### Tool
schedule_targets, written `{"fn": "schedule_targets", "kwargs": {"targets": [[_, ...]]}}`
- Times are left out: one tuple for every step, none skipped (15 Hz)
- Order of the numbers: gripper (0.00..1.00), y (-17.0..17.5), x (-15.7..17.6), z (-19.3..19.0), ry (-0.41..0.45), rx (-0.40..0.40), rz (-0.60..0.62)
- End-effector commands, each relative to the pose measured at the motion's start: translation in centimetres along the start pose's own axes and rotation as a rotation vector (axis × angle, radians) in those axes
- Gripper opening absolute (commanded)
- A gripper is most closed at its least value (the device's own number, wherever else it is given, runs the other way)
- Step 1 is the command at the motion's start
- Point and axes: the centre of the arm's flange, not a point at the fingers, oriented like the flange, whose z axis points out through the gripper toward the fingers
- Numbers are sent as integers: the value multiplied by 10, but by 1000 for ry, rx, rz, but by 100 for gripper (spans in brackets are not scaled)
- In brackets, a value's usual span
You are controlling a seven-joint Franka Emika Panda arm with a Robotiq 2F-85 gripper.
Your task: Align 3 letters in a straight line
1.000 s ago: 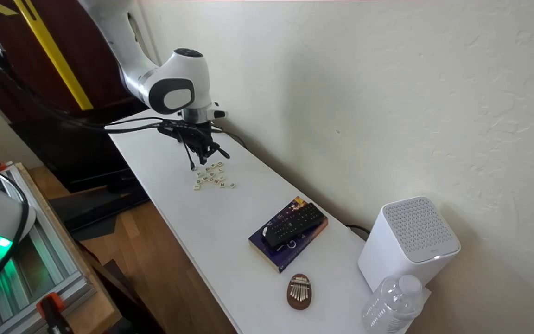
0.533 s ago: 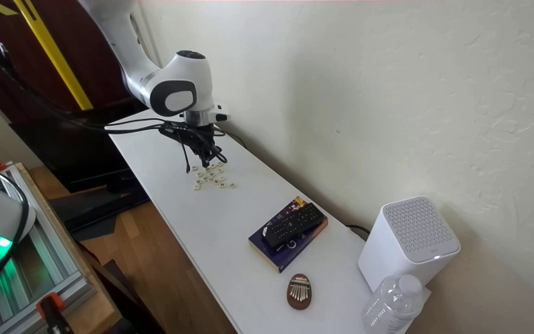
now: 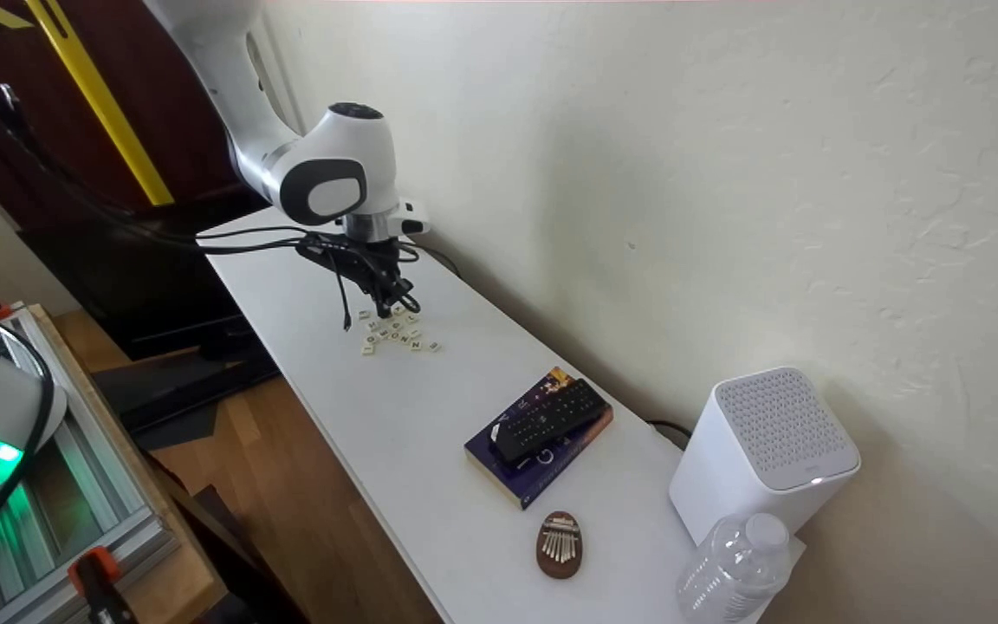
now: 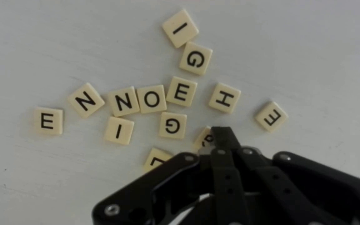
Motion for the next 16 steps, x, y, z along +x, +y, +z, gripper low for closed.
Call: {"fn": "schedule_targets", "kwargs": {"targets": [[0,-1,-3,6,26,-3,22],[0,-1,-4,5,21,0,19],[0,0,-4,5,9,2,14],[0,0,-4,6,-3,6,8],[0,1,-5,7,-11,7,5],[0,1,-5,7,-22,8,-3],[0,2,-6,8,-33,8,-14],[0,3,-7,8,-42,7,-22],[0,4,-7,9,-55,7,-35],[0,5,-8,9,-63,7,-47],[0,5,-8,9,-70,4,-58],[0,6,-8,10,-76,3,-68],[0,7,-8,11,-80,1,-87],[0,9,-7,11,-85,-3,-103],[0,10,-6,12,-83,-7,-123],[0,11,-5,13,-78,-11,-143]]}}
